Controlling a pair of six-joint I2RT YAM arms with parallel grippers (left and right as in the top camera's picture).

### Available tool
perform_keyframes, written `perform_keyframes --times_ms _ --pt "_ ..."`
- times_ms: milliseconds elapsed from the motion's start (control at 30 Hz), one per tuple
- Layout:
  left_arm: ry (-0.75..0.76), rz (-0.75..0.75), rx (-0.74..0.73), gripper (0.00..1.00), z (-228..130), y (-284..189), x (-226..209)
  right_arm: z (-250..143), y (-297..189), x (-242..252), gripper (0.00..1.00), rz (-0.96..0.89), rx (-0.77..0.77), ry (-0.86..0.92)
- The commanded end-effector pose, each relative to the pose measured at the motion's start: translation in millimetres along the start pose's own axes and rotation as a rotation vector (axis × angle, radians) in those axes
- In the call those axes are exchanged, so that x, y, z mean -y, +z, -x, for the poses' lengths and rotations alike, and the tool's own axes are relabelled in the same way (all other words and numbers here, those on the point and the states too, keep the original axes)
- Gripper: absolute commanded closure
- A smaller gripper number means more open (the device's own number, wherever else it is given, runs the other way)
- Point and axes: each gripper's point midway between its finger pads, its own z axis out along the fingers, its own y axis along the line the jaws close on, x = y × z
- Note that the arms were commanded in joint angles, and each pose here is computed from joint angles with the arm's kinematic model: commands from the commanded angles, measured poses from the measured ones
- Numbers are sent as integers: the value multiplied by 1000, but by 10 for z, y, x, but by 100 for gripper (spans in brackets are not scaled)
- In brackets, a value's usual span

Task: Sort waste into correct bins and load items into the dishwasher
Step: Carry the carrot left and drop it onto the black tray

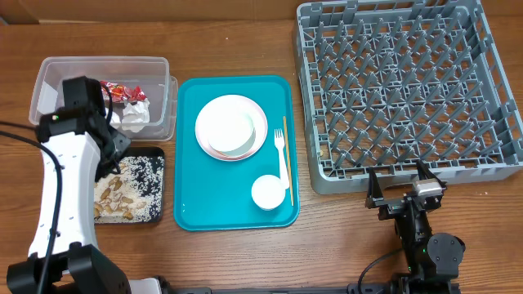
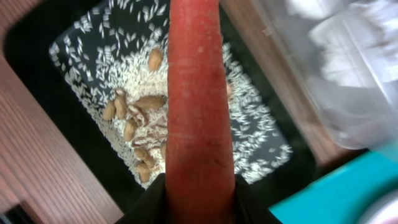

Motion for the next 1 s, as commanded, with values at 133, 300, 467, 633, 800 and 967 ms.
perform_keyframes --times_ms 133,300,467,633,800,967 --pt "-56 27 -36 86 -254 433 -172 -15 -1 5 0 -1 5 6" --pt "-61 12 -20 89 -293 584 -163 -15 -1 5 0 -1 5 6" --pt "-64 3 -9 89 -336 702 -167 -15 -1 5 0 -1 5 6" --pt "-49 42 -3 68 -373 749 -258 -15 -1 5 0 -1 5 6" --pt "-28 55 3 43 -362 746 -283 -15 -1 5 0 -1 5 6" --pt "12 32 7 39 -298 675 -215 -15 -1 5 0 -1 5 6"
